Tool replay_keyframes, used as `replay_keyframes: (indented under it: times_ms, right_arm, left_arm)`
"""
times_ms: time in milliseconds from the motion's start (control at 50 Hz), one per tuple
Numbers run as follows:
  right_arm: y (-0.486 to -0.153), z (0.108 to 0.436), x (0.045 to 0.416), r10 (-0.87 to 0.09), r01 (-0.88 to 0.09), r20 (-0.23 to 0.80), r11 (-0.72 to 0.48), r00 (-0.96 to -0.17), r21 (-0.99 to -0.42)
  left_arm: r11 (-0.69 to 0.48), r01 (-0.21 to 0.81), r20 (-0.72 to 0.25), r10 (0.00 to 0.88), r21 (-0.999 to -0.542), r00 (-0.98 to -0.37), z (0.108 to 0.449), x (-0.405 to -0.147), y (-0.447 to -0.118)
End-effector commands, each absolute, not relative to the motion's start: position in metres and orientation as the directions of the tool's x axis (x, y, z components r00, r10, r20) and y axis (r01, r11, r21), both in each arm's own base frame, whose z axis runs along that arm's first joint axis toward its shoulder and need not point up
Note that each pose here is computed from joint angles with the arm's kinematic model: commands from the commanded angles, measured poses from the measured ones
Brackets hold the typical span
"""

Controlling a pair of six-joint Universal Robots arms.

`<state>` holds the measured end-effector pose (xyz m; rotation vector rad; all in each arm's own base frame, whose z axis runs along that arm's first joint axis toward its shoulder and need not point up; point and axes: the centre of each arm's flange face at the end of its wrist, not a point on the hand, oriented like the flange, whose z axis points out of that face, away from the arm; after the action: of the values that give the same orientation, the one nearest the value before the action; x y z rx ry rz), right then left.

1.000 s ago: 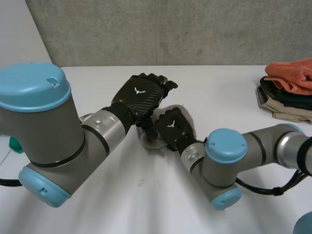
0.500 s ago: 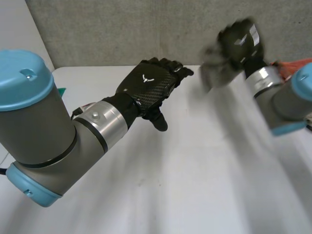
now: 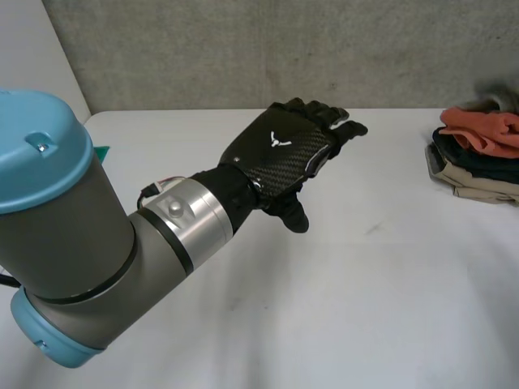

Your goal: Fold the laundry.

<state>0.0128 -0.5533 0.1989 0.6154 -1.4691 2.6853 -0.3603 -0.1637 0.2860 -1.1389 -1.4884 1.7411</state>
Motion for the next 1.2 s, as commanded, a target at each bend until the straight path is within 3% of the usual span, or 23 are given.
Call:
replay_keyframes:
  times_ms: [20,160,280,340,420,500,580,600,660,680,720,800,880,900,940,960,980,1020,1040,1080,1100,1160,1200]
  right_arm:
    - [-0.544,0.119,-0.008,-0.254,-0.184,0.309,-0.417,-0.917,-0.89]
    - [-0.541,0.121,-0.008,-0.242,-0.187,0.312,-0.43,-0.919,-0.883]
    - [-0.529,0.173,-0.009,-0.192,-0.185,0.288,-0.425,-0.938,-0.886]
    - [-0.516,0.199,-0.007,-0.186,-0.161,0.239,-0.36,-0.953,-0.919]
    - [-0.499,0.21,-0.017,-0.17,-0.133,0.173,-0.221,-0.97,-0.966]
    - [-0.481,0.209,-0.027,-0.131,-0.208,0.216,-0.075,-0.967,-0.975]
    - [-0.459,0.222,-0.054,0.01,-0.372,0.374,0.081,-0.927,-0.925]
    - [-0.451,0.228,-0.068,0.08,-0.442,0.459,0.164,-0.885,-0.882]
    - [-0.445,0.239,-0.086,0.172,-0.53,0.576,0.25,-0.799,-0.81]
    - [-0.442,0.251,-0.097,0.233,-0.583,0.649,0.295,-0.724,-0.757]
    - [-0.441,0.262,-0.103,0.283,-0.617,0.693,0.316,-0.663,-0.72]
    - [-0.446,0.301,-0.109,0.439,-0.672,0.689,0.224,-0.576,-0.705]
    - [-0.439,0.345,-0.076,0.523,-0.705,0.604,0.009,-0.601,-0.709]
    - [-0.433,0.358,-0.053,0.516,-0.7,0.567,-0.092,-0.642,-0.708]
    - [-0.425,0.369,-0.024,0.474,-0.68,0.534,-0.215,-0.7,-0.701]
    - [-0.414,0.373,0.011,0.388,-0.637,0.515,-0.335,-0.765,-0.694]
    - [-0.408,0.375,0.025,0.348,-0.618,0.512,-0.38,-0.785,-0.688]
    - [-0.392,0.373,0.061,0.229,-0.556,0.514,-0.472,-0.827,-0.684]
    - [-0.379,0.365,0.087,0.124,-0.501,0.519,-0.518,-0.846,-0.693]
    - [-0.364,0.355,0.114,0.013,-0.444,0.526,-0.554,-0.85,-0.704]
    - [-0.35,0.342,0.138,-0.092,-0.397,0.531,-0.56,-0.842,-0.727]
    - [-0.315,0.309,0.19,-0.304,-0.321,0.53,-0.531,-0.792,-0.784]
    - [-0.298,0.292,0.211,-0.392,-0.306,0.52,-0.491,-0.759,-0.816]
  left_arm:
    - [-0.207,0.106,-0.233,0.857,-0.973,-0.461,0.282,-0.361,-0.159]
    - [-0.206,0.111,-0.234,0.856,-0.972,-0.461,0.281,-0.361,-0.159]
    - [-0.21,0.111,-0.238,0.855,-0.971,-0.461,0.282,-0.361,-0.158]
    - [-0.211,0.109,-0.237,0.855,-0.971,-0.461,0.283,-0.361,-0.158]
    - [-0.216,0.104,-0.239,0.854,-0.971,-0.463,0.286,-0.361,-0.157]
    - [-0.218,0.101,-0.239,0.852,-0.971,-0.466,0.287,-0.36,-0.157]
    - [-0.219,0.096,-0.239,0.855,-0.971,-0.46,0.288,-0.361,-0.153]
    - [-0.219,0.096,-0.238,0.857,-0.971,-0.457,0.288,-0.362,-0.152]
    - [-0.225,0.09,-0.241,0.855,-0.97,-0.459,0.292,-0.361,-0.151]
    - [-0.232,0.084,-0.244,0.851,-0.969,-0.465,0.295,-0.36,-0.151]
    - [-0.24,0.078,-0.248,0.848,-0.968,-0.469,0.299,-0.359,-0.151]
    - [-0.263,0.06,-0.258,0.828,-0.963,-0.497,0.311,-0.355,-0.155]
    - [-0.288,0.058,-0.262,0.747,-0.956,-0.611,0.328,-0.344,-0.172]
    - [-0.292,0.066,-0.256,0.683,-0.954,-0.684,0.334,-0.336,-0.187]
    - [-0.294,0.083,-0.255,0.618,-0.952,-0.744,0.338,-0.326,-0.201]
    - [-0.295,0.098,-0.259,0.576,-0.95,-0.775,0.339,-0.32,-0.21]
    - [-0.3,0.149,-0.283,0.477,-0.942,-0.832,0.341,-0.306,-0.229]
    - [-0.299,0.227,-0.332,0.367,-0.927,-0.869,0.34,-0.287,-0.252]
    - [-0.291,0.305,-0.386,0.283,-0.907,-0.878,0.337,-0.271,-0.268]
    - [-0.275,0.394,-0.456,0.216,-0.877,-0.863,0.331,-0.257,-0.285]
    - [-0.265,0.437,-0.491,0.194,-0.86,-0.849,0.327,-0.252,-0.293]
    - [-0.188,0.6,-0.625,0.124,-0.778,-0.771,0.296,-0.229,-0.327]
    - [-0.114,0.698,-0.706,0.079,-0.707,-0.703,0.273,-0.204,-0.354]
